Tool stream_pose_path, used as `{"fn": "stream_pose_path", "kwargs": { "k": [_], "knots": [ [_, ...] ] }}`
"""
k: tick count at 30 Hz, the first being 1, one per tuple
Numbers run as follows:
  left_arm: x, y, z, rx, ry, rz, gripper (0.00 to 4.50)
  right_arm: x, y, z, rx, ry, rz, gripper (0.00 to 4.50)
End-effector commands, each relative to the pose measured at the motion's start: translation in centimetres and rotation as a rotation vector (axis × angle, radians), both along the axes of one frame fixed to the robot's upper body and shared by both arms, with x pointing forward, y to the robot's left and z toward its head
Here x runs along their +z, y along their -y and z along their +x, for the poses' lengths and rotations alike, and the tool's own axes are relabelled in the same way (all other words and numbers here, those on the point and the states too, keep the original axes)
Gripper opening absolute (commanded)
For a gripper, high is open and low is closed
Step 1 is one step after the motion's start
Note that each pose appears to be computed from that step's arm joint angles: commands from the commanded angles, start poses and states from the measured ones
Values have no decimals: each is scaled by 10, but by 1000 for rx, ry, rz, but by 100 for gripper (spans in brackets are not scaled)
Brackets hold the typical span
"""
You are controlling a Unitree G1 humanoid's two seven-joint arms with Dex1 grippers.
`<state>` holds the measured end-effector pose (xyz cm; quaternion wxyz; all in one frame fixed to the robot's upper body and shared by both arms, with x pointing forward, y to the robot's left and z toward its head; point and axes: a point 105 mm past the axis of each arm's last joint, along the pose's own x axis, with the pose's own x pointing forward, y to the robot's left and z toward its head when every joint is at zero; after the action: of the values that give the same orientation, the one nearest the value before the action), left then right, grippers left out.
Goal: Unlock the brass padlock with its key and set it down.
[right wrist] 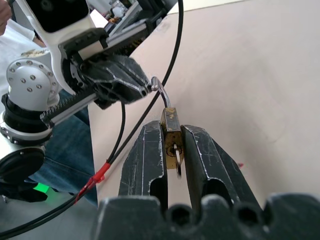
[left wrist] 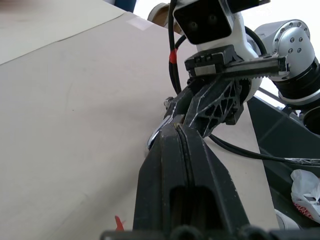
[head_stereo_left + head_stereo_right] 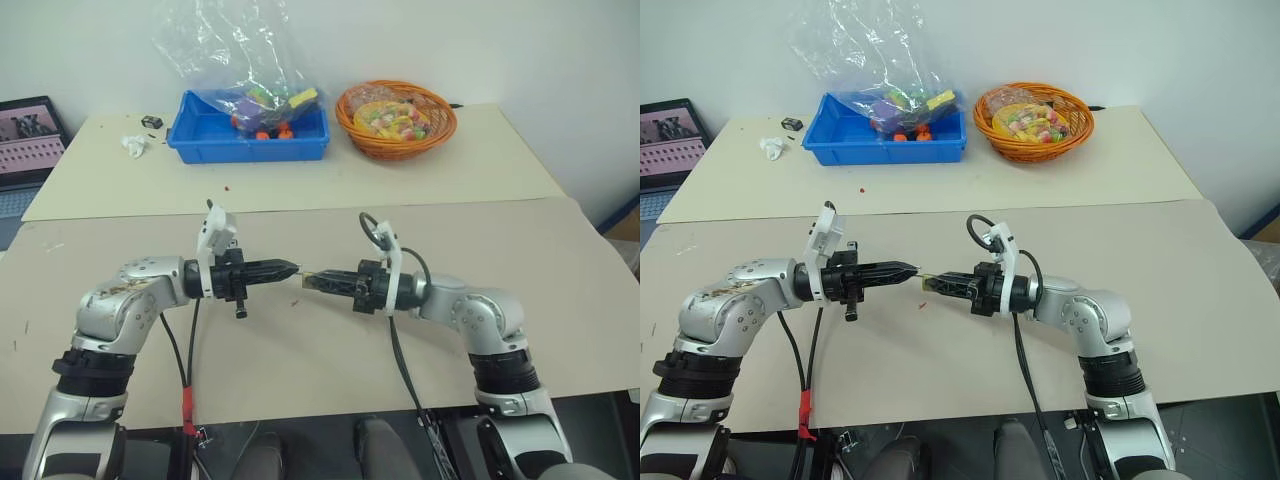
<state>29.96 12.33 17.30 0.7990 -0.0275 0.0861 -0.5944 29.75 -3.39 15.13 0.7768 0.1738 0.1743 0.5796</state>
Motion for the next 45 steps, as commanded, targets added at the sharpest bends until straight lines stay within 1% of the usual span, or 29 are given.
{"fn": "stream_pose_path", "kwargs": {
  "k": [1, 6, 8, 10, 14, 16, 18, 20, 22, 25, 27, 29, 31, 34, 37, 45],
  "knots": [
    [13, 1, -2, -10, 53, -12, 4, 13, -2, -7, 31, 62, 27, 13],
    [19, 6, -7, -38, 76, -18, 4, 12, 7, 5, -21, 30, 39, 13],
    [29, 10, -11, -54, 110, -42, 4, 7, 14, 12, -42, 3, 35, 13],
    [42, 14, -21, -99, 190, -42, 4, -3, 25, 23, -89, -50, 15, 13],
    [49, 19, -41, -195, 320, 22, 4, -15, 41, 34, -125, -118, -3, 13],
    [42, 19, -53, -270, 443, 100, 4, -21, 47, 31, -94, -190, 6, 13],
    [37, 17, -58, -306, 500, 139, 4, -28, 50, 25, -49, -253, 1, 13],
    [29, 11, -56, -311, 538, 179, 4, -35, 50, 13, 22, -310, -22, 13],
    [18, 4, -51, -301, 585, 229, 4, -37, 47, 3, 79, -358, -20, 13],
    [7, -5, -44, -269, 618, 257, 4, -37, 41, -7, 138, -399, -17, 13],
    [0, -9, -43, -267, 633, 273, 4, -44, 38, -10, 151, -417, -54, 13],
    [-8, -10, -46, -284, 651, 290, 4, -48, 37, -7, 134, -434, -70, 13],
    [-12, -11, -48, -272, 642, 285, 4, -50, 37, 3, 99, -438, -81, 13],
    [-20, -13, -48, -274, 656, 313, 4, -51, 39, 19, 40, -436, -109, 13],
    [-19, -12, -46, -262, 666, 305, 4, -61, 42, 30, -16, -449, -172, 13],
    [-16, -9, -43, -241, 681, 291, 4, -74, 47, 34, -41, -467, -227, 13]
  ]
}}
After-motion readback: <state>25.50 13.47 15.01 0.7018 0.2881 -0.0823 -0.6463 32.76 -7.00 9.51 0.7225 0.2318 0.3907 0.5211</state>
